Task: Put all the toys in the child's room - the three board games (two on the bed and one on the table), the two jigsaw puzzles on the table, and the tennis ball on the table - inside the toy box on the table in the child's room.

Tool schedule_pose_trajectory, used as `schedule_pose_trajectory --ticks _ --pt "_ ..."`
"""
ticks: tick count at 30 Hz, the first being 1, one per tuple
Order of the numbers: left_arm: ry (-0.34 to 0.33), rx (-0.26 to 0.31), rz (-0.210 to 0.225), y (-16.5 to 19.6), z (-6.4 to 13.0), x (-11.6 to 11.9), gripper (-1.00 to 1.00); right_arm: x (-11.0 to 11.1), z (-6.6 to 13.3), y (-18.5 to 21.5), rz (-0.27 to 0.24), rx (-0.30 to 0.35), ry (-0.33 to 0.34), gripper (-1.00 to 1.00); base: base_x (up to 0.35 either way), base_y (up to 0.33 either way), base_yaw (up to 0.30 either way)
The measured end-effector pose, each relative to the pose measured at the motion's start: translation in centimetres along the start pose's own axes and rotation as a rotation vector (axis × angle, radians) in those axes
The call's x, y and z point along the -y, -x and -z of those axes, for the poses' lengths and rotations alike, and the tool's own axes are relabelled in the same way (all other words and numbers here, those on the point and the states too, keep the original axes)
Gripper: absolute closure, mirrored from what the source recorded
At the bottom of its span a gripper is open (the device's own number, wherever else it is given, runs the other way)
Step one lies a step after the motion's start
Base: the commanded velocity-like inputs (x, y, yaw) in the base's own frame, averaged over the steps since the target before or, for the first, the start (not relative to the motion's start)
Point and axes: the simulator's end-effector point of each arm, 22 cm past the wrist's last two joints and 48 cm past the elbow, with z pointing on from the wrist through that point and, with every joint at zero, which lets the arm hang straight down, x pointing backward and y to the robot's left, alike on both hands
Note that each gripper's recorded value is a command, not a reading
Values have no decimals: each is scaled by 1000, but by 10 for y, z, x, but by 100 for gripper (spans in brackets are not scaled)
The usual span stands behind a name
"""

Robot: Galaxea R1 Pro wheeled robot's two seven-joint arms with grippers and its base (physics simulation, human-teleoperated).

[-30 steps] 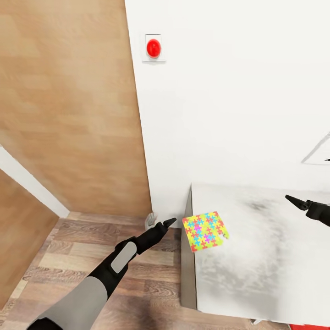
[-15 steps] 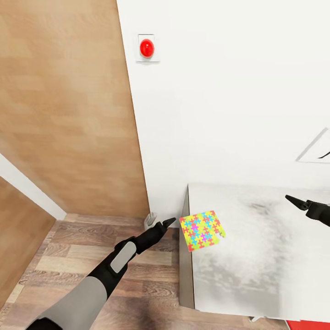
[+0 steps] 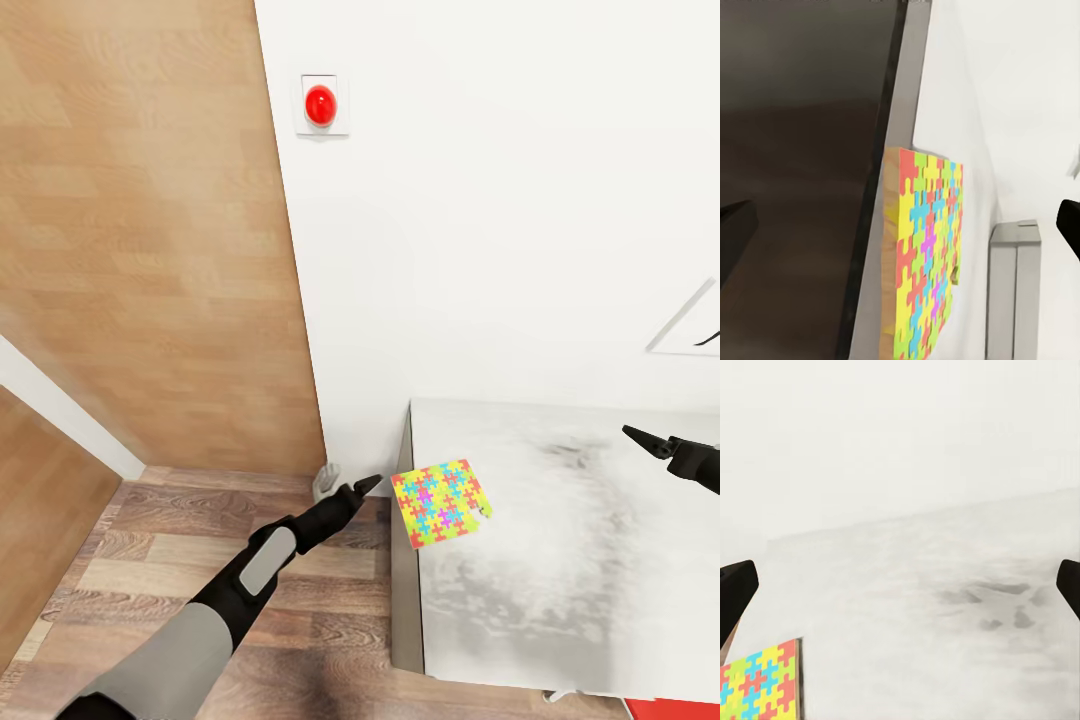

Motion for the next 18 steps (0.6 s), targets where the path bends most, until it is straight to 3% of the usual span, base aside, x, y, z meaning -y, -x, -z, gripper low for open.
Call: schedule_pose_trajectory --ticks 18 --pt "50 50 54 20 8 -24 -100 0 0 0 0 0 0 -100 0 0 0"
